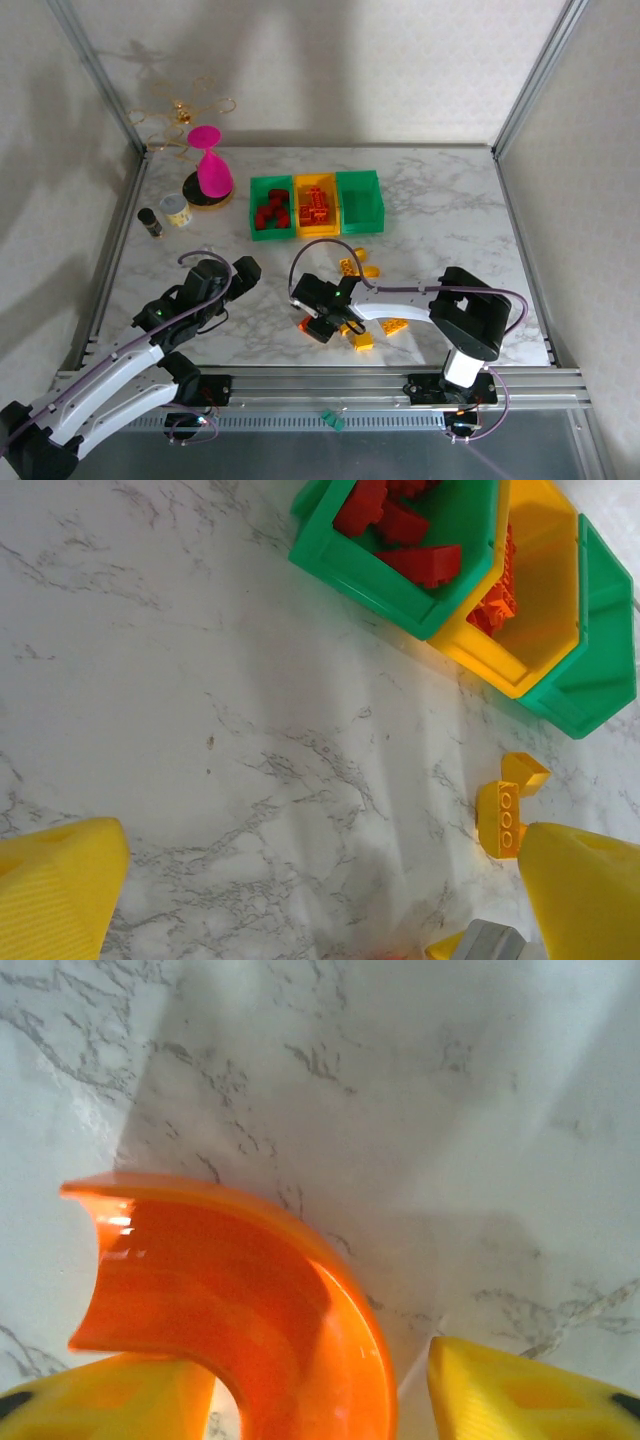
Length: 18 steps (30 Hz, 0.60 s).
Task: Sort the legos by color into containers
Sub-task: Pick up the lego from the bottom-center of the table.
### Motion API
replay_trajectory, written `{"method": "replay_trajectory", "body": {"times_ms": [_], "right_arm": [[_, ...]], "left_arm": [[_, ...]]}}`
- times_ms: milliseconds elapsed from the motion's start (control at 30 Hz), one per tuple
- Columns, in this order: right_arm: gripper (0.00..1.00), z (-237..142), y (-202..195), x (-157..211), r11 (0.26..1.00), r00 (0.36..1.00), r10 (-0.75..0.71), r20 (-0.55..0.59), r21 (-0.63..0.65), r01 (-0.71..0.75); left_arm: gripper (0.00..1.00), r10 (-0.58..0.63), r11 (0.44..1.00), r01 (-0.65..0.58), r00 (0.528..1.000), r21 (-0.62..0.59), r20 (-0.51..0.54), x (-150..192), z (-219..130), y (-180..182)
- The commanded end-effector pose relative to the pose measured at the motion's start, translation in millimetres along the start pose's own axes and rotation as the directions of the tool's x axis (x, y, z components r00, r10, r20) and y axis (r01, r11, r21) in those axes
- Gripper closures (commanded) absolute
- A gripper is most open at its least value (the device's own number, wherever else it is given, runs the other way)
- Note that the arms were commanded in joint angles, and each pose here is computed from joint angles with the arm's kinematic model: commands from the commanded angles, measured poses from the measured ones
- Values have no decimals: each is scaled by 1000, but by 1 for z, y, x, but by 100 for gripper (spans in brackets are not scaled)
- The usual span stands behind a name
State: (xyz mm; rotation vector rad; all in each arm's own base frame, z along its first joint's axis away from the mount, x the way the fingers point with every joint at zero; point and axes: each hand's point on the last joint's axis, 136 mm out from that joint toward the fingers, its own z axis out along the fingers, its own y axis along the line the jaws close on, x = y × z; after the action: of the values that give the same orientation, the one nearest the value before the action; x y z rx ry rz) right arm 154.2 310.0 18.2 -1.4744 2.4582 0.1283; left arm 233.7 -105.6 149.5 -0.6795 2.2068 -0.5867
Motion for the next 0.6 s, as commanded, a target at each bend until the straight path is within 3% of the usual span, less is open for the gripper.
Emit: {"method": "replay_trajectory", "body": {"times_ms": [0, 233, 400, 567], "right_arm": [[49, 1, -1, -6, 1000, 1000, 4, 10, 11, -4], [62, -10, -6, -17, 999, 996, 54, 69, -13, -53], [64, -32, -19, -38, 993, 980, 113, 164, -39, -108], [62, -56, -58, -68, 978, 946, 206, 252, -19, -208]], "left_arm": [[0, -5, 999, 6, 1000, -39, 25, -3, -4, 10], [0, -13, 1000, 13, 1000, -28, 29, -5, -2, 7], [0, -5, 1000, 5, 999, -5, 36, -10, -3, -4], [0, 13, 1000, -14, 999, 18, 49, -18, -2, -20]]}}
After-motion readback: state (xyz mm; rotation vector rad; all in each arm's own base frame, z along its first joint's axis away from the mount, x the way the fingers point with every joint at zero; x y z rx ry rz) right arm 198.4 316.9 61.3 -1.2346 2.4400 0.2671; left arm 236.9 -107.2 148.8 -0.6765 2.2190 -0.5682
